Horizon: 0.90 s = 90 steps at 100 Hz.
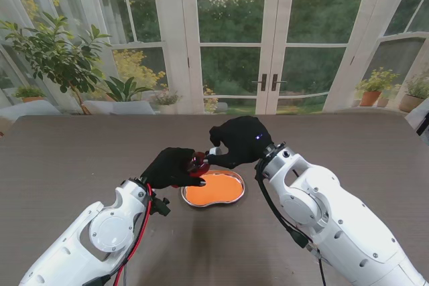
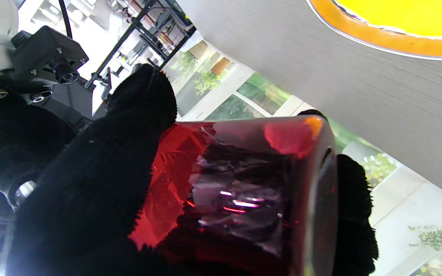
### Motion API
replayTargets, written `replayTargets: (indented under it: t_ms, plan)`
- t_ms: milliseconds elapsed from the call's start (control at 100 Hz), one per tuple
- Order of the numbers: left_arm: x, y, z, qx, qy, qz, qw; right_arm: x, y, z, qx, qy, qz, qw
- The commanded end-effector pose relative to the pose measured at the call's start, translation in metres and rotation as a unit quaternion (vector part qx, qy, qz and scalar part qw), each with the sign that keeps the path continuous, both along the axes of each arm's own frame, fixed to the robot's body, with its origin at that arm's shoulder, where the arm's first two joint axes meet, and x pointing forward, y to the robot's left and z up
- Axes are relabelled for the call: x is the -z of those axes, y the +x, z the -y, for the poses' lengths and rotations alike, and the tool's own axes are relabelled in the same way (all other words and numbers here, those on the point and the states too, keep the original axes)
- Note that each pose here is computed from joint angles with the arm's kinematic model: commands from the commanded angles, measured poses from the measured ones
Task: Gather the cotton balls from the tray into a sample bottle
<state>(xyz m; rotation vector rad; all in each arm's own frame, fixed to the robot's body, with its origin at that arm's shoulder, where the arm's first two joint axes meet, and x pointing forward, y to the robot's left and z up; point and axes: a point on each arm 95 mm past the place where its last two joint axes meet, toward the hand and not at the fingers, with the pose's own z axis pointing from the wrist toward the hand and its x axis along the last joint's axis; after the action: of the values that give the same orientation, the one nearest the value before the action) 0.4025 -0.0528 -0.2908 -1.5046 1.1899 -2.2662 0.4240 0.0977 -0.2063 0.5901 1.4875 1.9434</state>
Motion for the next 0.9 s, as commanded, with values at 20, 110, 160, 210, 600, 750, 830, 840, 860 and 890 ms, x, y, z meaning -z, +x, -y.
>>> replayTargets:
  t_ms: [20, 110, 160, 210, 600, 750, 830, 840, 860, 890]
  plan:
    - [-0.001, -0.001, 0.002, 0.005, -0.002, -0.003, 1.0000, 0.002, -0.001, -0.002, -0.002, -0.001, -0.007, 1.0000]
    - [-0.001, -0.001, 0.002, 0.005, -0.002, -0.003, 1.0000, 0.002, -0.001, -0.002, -0.003, 0.001, -0.008, 1.0000]
    - [-0.001, -0.001, 0.002, 0.005, -0.002, -0.003, 1.0000, 0.002, -0.001, -0.002, -0.003, 0.003, -0.009, 1.0000]
    - [-0.001, -0.001, 0.002, 0.005, -0.002, -0.003, 1.0000, 0.002, -0.001, -0.002, -0.003, 0.005, -0.010, 0.9999]
    - [-0.001, -0.001, 0.001, 0.003, -0.003, -0.003, 1.0000, 0.001, 0.001, 0.000, 0.000, 0.032, -0.018, 0.9993]
    - [-0.001, 0.000, 0.000, 0.002, -0.004, -0.002, 1.0000, -0.003, 0.004, 0.005, 0.002, 0.062, -0.024, 0.9978]
    - [-0.002, 0.000, 0.000, 0.001, -0.004, -0.002, 1.0000, -0.006, 0.005, 0.009, -0.012, 0.086, -0.036, 0.9956]
    - [-0.002, 0.000, 0.000, 0.001, -0.004, -0.002, 1.0000, -0.006, 0.005, 0.010, -0.015, 0.088, -0.038, 0.9953]
    - [-0.002, 0.000, 0.000, 0.001, -0.004, -0.002, 1.0000, -0.007, 0.005, 0.011, -0.021, 0.092, -0.041, 0.9947]
    - [-0.002, 0.000, 0.000, 0.001, -0.004, -0.002, 1.0000, -0.008, 0.005, 0.012, -0.027, 0.096, -0.046, 0.9939]
